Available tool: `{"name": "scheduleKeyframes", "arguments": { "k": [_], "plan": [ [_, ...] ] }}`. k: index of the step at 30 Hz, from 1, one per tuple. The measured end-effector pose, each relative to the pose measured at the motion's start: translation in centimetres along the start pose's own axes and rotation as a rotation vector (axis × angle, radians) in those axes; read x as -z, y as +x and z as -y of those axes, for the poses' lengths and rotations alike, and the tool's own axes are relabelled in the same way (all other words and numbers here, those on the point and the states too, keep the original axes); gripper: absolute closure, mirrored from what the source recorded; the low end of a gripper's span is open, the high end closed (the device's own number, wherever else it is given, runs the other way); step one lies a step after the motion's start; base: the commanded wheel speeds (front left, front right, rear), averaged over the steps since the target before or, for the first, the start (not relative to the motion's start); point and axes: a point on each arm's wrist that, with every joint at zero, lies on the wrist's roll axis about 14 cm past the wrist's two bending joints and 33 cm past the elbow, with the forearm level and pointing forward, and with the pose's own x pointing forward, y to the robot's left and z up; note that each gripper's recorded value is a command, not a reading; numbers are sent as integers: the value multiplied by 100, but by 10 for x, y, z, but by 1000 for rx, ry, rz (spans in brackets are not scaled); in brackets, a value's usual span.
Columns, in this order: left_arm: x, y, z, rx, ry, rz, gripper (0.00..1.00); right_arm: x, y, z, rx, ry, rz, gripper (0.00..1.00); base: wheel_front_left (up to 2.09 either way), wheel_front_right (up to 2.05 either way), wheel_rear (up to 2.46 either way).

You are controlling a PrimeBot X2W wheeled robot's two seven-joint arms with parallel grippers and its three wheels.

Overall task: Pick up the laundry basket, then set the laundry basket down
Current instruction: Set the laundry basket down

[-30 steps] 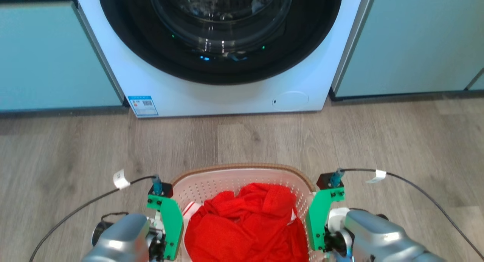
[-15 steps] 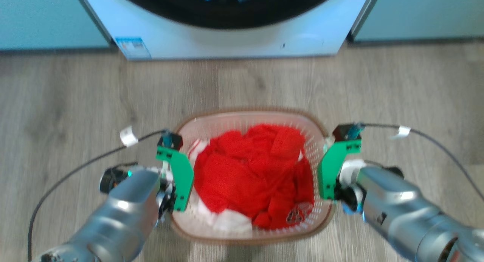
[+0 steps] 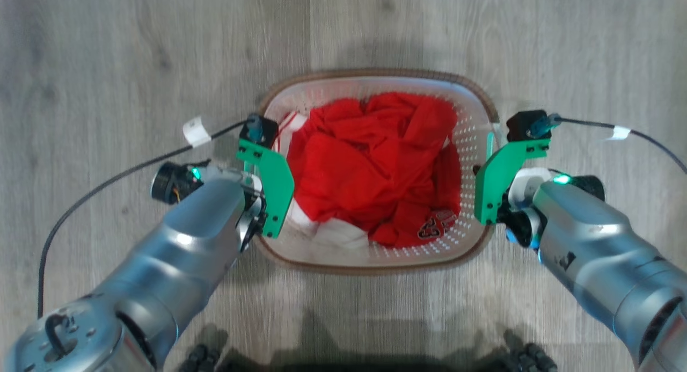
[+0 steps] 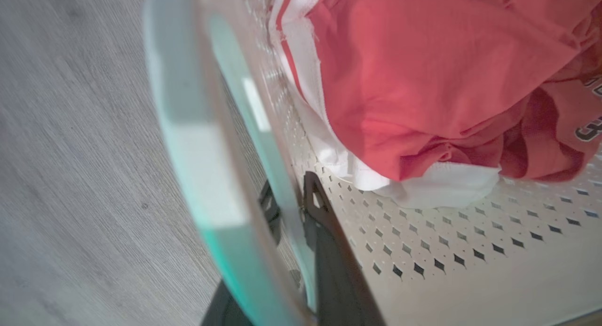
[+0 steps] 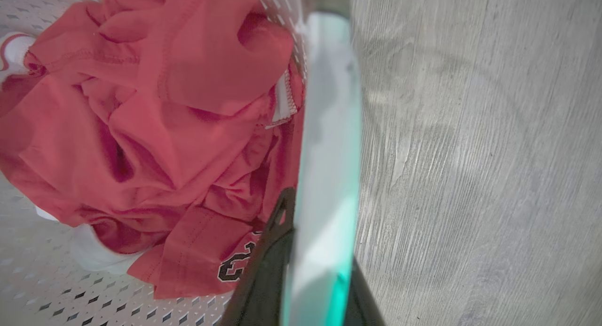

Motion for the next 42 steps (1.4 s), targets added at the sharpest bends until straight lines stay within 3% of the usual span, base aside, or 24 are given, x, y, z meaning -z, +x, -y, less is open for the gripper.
{"name": "scheduleKeyframes", "arguments": {
  "k": [9, 31, 32, 33, 34, 35, 42],
  "plan": [
    [13, 39, -2, 16, 15, -63, 100, 27, 36, 17, 0, 59, -55, 100, 0, 0, 0],
    [13, 72, -6, 6, -17, -26, 100, 34, 71, 38, 13, 88, -20, 100, 0, 0, 0],
    [12, 72, -7, -2, -19, -21, 90, 33, 72, 39, 16, 87, -17, 100, 0, 0, 0],
    [12, 72, -7, -2, -19, -21, 60, 33, 72, 39, 16, 87, -17, 94, 0, 0, 0],
    [12, 72, -7, -9, -9, -17, 16, 33, 72, 40, 20, 89, -11, 56, 0, 0, 0],
    [14, 71, -6, -13, 19, -20, 0, 30, 72, 40, 19, 91, -5, 0, 0, 0, 0],
    [12, 70, -8, -58, 32, -8, 0, 8, 78, 31, 4, 78, 32, 0, 0, 0, 0]
  ]
}}
